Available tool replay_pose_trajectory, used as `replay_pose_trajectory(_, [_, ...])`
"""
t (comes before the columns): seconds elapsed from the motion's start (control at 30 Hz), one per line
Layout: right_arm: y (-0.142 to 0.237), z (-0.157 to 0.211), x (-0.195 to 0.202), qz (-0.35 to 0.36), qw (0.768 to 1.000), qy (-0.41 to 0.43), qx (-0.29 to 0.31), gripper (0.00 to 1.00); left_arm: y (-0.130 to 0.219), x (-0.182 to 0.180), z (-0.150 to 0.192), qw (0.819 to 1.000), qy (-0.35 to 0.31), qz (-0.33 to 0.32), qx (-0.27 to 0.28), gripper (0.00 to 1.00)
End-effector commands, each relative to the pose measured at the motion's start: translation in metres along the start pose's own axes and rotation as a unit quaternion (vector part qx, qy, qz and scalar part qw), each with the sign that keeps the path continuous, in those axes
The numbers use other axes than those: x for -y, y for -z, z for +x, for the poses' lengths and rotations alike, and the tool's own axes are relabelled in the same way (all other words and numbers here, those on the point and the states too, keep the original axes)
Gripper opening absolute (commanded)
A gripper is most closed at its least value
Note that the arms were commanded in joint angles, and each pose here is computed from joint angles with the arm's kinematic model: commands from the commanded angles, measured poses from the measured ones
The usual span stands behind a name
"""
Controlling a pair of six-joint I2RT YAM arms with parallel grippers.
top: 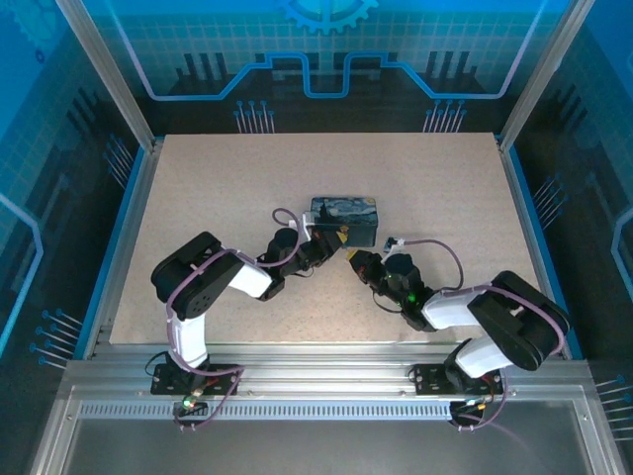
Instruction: Unlock the padlock with the key
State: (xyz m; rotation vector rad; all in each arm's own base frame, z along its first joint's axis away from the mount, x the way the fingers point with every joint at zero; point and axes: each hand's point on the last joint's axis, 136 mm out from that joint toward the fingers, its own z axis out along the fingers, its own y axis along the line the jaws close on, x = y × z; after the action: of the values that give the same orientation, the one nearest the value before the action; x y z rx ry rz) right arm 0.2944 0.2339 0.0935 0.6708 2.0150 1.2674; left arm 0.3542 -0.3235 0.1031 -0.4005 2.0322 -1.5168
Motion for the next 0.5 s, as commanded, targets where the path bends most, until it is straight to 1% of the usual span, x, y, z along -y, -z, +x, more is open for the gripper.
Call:
replay_pose_trajectory(0.0, [-0.005,-0.005,-0.011,-0.03,0.999,-0.02,0.025,0.0,0.003,0.032,0.009,0.998,-0.003,0.062,-0.019,0.0])
replay_pose_trajectory(0.2, [-0.009,-0.009,-0.012,-0.054,0.997,-0.041,0.026,0.0,0.005,0.036,0.01,0.997,-0.001,0.07,-0.022,0.0])
replay_pose_trajectory(0.47, [-0.013,-0.016,-0.006,-0.063,0.994,-0.091,-0.005,0.0,0.007,0.039,0.012,0.997,-0.002,0.076,-0.026,0.0])
